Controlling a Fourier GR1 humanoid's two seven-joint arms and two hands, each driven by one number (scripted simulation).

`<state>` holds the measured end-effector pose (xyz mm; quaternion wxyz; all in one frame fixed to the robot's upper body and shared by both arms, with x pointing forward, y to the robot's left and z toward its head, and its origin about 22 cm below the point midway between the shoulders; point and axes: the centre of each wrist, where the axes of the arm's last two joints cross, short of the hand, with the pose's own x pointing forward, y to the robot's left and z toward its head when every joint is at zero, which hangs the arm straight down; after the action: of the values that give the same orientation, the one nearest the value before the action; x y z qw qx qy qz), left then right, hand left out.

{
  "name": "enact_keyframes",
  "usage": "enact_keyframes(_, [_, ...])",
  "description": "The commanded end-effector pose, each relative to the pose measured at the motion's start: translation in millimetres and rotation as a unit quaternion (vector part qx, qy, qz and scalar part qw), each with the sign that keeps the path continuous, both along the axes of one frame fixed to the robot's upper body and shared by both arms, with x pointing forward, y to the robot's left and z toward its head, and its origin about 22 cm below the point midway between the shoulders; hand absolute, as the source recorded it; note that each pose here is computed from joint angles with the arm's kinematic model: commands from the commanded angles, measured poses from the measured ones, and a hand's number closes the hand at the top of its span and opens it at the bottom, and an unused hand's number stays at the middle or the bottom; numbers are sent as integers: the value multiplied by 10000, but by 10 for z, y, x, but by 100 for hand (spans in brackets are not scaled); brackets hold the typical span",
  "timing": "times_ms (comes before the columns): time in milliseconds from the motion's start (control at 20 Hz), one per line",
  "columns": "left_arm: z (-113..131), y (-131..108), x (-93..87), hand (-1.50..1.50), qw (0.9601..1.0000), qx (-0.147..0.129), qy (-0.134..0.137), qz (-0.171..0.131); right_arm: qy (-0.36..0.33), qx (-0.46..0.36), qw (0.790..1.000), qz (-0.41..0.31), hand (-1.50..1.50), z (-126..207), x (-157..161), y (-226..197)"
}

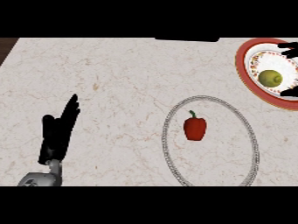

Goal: Pick the lemon from the placemat and place it in the plate

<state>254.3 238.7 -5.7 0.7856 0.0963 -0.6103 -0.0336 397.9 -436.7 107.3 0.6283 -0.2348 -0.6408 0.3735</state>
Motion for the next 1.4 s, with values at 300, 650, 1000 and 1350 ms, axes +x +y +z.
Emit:
enact_keyframes(300, [58, 7, 79, 0, 10000, 20, -33, 47, -596, 2805, 9579, -105, -150, 179, -191, -377])
enact_keyframes(650, [-151, -146, -36, 0, 10000, -51, 0, 34, -448, 2935, 9549, 101, -150, -75, -383, -504])
enact_keyframes(1000, [78, -136, 119, 0, 9999, -37, -40, -115, -565, 3004, 9519, 217, -150, -233, -350, -380])
enact_keyframes(1350, [-34, -42, 66, 0, 10000, -3, -67, -50, -595, 2631, 9628, -154, -150, -297, -399, -402])
